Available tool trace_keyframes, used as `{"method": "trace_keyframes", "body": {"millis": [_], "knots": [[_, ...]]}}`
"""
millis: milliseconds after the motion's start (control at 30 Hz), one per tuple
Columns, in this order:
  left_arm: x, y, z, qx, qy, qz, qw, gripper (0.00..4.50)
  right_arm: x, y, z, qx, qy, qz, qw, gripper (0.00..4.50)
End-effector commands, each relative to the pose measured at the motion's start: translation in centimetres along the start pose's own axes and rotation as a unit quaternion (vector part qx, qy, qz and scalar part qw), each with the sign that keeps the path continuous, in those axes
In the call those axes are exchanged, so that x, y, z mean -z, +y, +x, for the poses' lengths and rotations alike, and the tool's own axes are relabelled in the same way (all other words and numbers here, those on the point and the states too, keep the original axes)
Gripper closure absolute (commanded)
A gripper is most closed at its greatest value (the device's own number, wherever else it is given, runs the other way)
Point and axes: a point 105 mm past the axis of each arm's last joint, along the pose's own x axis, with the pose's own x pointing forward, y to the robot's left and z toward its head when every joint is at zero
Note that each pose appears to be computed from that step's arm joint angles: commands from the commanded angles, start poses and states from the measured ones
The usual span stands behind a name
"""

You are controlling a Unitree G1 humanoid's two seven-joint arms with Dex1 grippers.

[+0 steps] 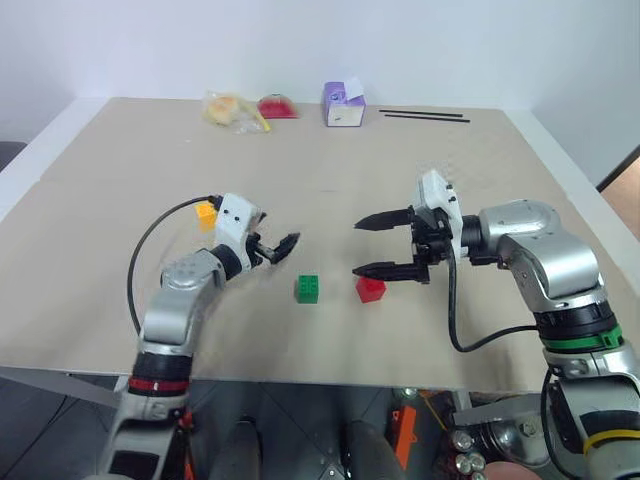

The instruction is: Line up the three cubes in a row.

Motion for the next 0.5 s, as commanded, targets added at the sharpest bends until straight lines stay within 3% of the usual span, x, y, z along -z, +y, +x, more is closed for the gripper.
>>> {"method": "trace_keyframes", "body": {"millis": [33,233,500], "knots": [[-1.1,3.3,-0.7,-0.168,-0.022,-0.001,0.986,0.07,-1.2,-0.8,0.0,0.006,-0.015,-0.021,1.000,0.00],[1.5,8.9,-1.9,-0.371,0.036,0.011,0.928,0.07,-1.8,-1.3,0.8,-0.009,-0.023,-0.030,0.999,0.00],[2.6,9.5,-0.1,-0.364,0.031,-0.013,0.931,0.07,-1.6,-2.4,1.4,0.004,-0.023,-0.037,0.999,0.00]]}}
